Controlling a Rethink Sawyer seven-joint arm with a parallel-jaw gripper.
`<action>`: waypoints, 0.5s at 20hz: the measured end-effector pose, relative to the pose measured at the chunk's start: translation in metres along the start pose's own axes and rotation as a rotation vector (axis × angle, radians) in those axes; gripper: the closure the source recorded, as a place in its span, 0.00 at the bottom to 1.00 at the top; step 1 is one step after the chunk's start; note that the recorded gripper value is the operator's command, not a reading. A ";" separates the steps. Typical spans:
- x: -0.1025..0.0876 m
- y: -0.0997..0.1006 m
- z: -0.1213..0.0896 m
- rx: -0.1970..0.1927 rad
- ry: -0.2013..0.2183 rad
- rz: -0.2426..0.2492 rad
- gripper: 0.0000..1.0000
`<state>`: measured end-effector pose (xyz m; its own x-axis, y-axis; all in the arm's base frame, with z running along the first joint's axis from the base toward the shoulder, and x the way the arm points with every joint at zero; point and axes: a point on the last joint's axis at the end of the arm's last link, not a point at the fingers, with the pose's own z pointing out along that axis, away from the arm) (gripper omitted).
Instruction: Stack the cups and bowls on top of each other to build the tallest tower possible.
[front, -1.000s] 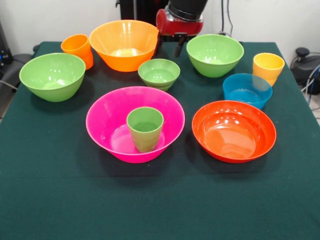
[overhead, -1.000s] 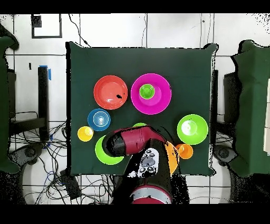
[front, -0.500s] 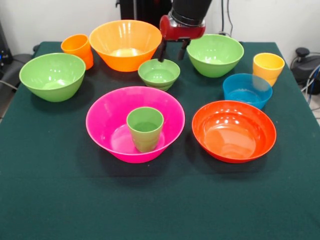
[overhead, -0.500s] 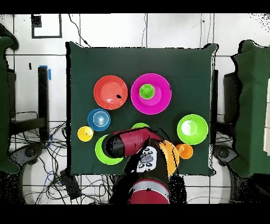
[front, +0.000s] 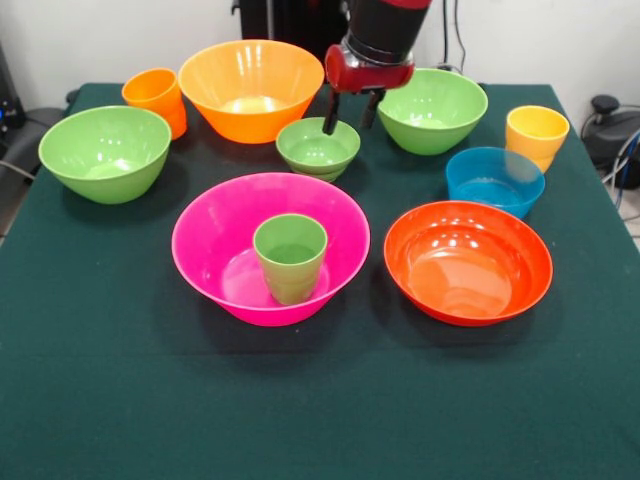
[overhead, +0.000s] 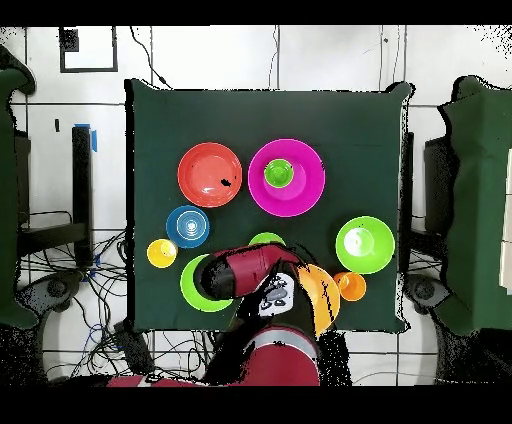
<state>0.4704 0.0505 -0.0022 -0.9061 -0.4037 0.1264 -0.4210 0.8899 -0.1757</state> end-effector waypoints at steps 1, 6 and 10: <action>0.001 0.001 0.002 -0.002 0.004 -0.001 0.00; 0.006 0.006 0.010 -0.012 0.023 -0.006 0.00; 0.010 0.010 0.017 -0.021 0.038 -0.010 0.00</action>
<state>0.4560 0.0517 -0.0192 -0.8994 -0.4046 0.1654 -0.4288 0.8902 -0.1542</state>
